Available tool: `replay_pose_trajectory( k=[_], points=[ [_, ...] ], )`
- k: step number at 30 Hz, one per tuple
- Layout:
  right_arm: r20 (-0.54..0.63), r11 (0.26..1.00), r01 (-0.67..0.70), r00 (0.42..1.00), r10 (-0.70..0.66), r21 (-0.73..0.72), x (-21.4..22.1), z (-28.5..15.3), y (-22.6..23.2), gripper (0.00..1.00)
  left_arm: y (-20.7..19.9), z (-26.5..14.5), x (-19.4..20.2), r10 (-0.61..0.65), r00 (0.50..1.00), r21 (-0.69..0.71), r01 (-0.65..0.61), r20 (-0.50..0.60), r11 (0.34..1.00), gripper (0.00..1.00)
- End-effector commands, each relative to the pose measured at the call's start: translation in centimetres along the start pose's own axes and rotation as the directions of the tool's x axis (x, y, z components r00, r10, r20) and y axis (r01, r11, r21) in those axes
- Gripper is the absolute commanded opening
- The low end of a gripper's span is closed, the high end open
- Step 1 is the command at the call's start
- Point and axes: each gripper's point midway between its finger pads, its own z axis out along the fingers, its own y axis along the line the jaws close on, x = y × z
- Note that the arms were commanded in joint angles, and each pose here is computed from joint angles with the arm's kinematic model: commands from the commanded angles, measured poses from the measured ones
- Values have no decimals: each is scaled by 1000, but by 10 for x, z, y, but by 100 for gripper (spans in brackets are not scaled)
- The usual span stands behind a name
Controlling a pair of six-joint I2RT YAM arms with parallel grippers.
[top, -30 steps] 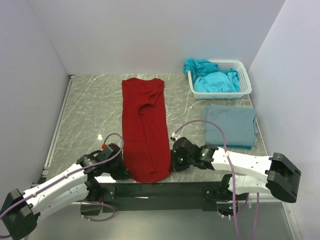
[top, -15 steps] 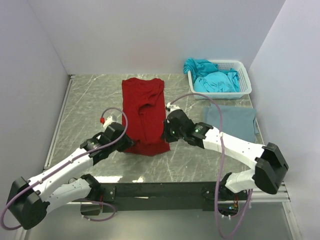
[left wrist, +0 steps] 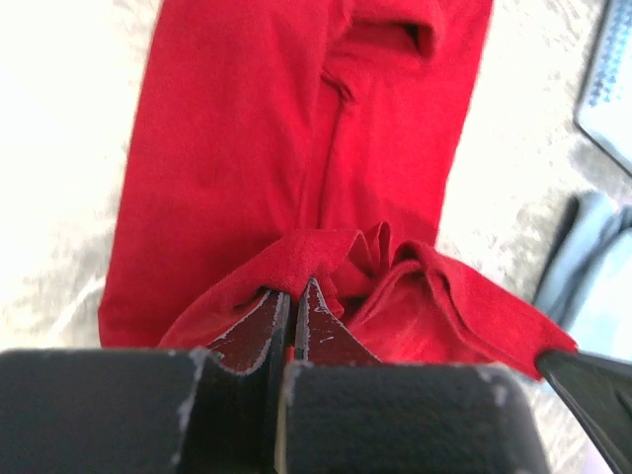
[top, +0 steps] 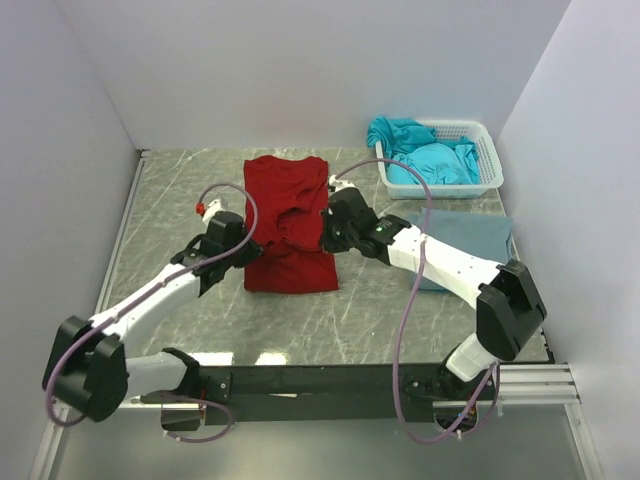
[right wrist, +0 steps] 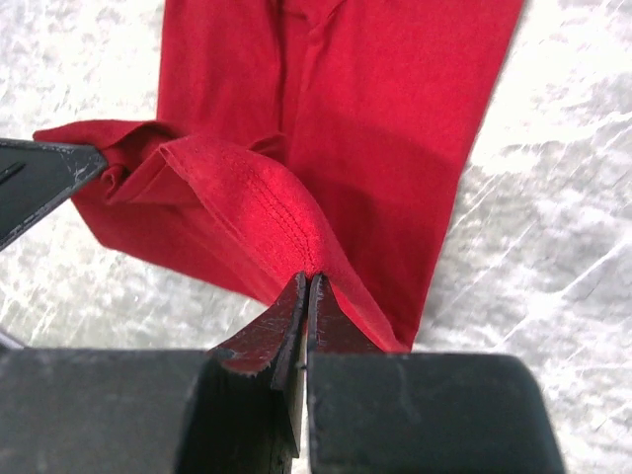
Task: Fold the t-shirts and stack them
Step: Fold the tshirt
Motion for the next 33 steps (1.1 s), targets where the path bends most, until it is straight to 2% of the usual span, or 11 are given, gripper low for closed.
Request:
replay_pose_trajectory(
  k=[1,11,25,31,33],
  points=[
    [58,1000,10,998,-12,24,-28,7,-4,0,-33,5,-27,16,999,108,-21,48,994,0],
    [73,999,28,997,-31,43,-59,29,-11,0,-32,41,-38,52,999,96,-51,-3,994,0],
    [34,999,19,999,-20,49,-69,64,-30,0,-22,72,-47,51,998,68,-49,-34,996,3],
    [3,999,3,1000,-3,50,-67,81,-40,1,-17,81,-42,25,997,53,-22,-70,998,12],
    [1,998,3,1000,-3,57,-69,84,-41,9,-14,79,-44,2,999,42,0,-54,999,24]
  ],
)
